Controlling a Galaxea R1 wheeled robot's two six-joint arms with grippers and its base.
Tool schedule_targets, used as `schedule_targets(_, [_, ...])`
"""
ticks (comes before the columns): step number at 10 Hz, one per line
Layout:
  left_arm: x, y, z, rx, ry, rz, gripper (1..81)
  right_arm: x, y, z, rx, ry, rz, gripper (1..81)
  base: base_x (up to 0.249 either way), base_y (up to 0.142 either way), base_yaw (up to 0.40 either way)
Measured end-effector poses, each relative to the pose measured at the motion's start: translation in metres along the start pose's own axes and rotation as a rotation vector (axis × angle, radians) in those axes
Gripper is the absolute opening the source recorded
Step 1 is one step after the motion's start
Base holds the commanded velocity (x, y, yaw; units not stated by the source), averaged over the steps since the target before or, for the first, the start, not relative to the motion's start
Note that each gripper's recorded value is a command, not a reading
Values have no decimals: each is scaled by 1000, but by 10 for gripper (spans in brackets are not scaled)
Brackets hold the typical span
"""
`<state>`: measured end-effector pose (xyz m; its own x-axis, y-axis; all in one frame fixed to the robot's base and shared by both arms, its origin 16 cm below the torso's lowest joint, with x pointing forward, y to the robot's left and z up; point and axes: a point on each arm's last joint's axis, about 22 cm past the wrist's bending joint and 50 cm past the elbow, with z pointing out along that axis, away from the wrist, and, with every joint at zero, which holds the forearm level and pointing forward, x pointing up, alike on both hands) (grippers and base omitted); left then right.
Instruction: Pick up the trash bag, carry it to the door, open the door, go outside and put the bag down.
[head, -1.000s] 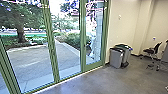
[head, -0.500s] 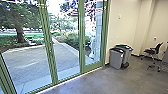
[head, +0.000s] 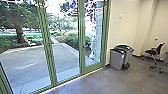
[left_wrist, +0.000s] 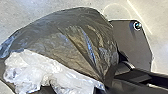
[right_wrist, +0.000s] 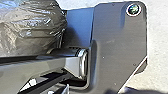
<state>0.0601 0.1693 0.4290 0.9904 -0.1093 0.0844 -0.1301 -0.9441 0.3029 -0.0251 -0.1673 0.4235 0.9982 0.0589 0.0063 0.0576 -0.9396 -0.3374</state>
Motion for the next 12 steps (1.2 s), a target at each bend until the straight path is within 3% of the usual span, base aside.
schedule_targets(4, [1,-6,-1,9,1,0,10,1,-3,1,4,2,0,811,125,-71,0])
schedule_targets(12, [-2,-1,0,2,-2,-1,10,-1,-2,1,3,0,0,811,124,-92,0])
